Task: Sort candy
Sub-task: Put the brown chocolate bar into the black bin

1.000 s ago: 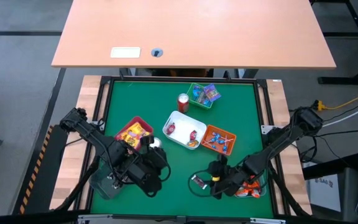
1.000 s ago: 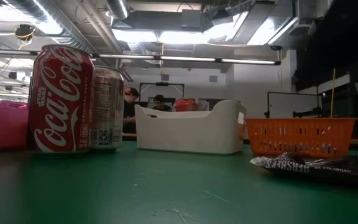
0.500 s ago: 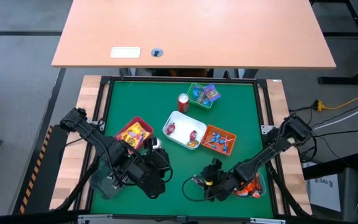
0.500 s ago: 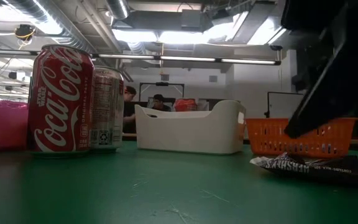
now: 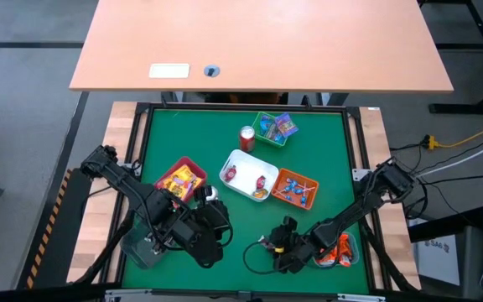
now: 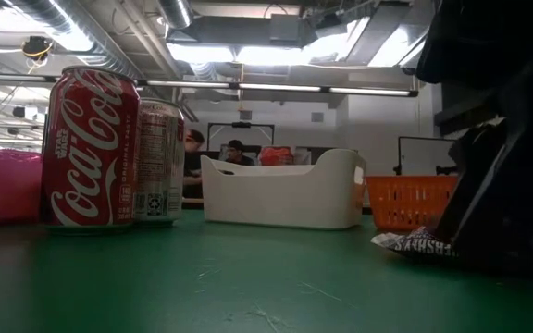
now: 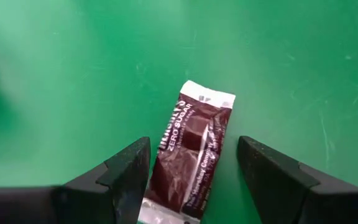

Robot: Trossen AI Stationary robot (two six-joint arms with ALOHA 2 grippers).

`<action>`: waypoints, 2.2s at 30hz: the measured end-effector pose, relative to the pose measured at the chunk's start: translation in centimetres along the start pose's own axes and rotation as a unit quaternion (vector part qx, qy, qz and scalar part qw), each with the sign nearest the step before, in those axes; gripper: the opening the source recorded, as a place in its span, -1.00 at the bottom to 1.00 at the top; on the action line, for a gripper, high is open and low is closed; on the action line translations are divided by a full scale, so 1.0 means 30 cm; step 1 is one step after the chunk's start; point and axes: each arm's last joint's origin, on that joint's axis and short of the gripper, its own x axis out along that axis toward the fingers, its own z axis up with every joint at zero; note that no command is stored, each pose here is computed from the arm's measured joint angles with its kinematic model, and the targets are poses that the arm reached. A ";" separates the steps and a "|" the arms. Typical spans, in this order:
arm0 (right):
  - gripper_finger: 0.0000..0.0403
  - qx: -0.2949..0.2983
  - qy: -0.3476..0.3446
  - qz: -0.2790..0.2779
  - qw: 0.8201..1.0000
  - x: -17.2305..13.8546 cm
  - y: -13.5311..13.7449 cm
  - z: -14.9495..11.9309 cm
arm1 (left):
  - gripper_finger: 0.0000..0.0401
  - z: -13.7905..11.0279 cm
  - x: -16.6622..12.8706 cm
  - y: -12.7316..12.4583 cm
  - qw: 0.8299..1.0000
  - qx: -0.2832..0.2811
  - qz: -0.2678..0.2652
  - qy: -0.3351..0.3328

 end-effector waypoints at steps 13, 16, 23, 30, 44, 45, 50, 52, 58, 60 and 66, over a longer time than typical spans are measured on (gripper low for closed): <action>-0.29 -0.009 0.001 -0.016 1.000 0.001 -0.008 -0.005 | -0.30 0.000 0.000 0.000 1.000 0.000 0.000 0.000; -0.44 -0.012 0.003 -0.019 1.000 0.001 -0.010 -0.006 | -0.30 0.000 0.000 0.000 1.000 0.000 0.000 0.000; -0.57 -0.011 0.000 -0.021 1.000 0.000 -0.010 -0.005 | -0.30 -0.001 0.000 -0.001 1.000 0.002 -0.003 0.002; -0.58 -0.021 0.002 -0.016 1.000 -0.009 -0.009 0.000 | -0.30 -0.002 0.000 -0.002 1.000 0.002 -0.004 0.003; -0.60 -0.047 -0.044 0.055 0.996 -0.202 0.001 0.119 | -0.30 -0.011 -0.005 -0.014 0.999 0.025 -0.024 0.017; -0.60 -0.047 -0.048 0.064 0.996 -0.221 0.001 0.130 | -0.30 -0.011 -0.001 -0.019 0.999 0.034 -0.026 0.014; -0.60 -0.032 -0.066 0.118 0.990 -0.324 -0.009 0.188 | -0.30 -0.007 0.040 -0.063 0.993 0.109 -0.040 -0.005; -0.60 -0.023 -0.081 0.134 0.987 -0.365 -0.013 0.208 | -0.30 -0.006 0.067 -0.085 0.987 0.153 -0.044 -0.015; -0.60 -0.004 -0.108 0.176 0.978 -0.450 -0.023 0.247 | -0.30 -0.014 0.156 -0.149 0.957 0.283 -0.043 -0.038; -0.60 -0.001 -0.110 0.192 0.975 -0.458 -0.020 0.253 | -0.30 -0.012 0.183 -0.167 0.947 0.314 -0.036 -0.052; -0.60 0.007 -0.116 0.237 0.964 -0.470 -0.002 0.266 | -0.30 -0.012 0.255 -0.207 0.920 0.383 0.009 -0.083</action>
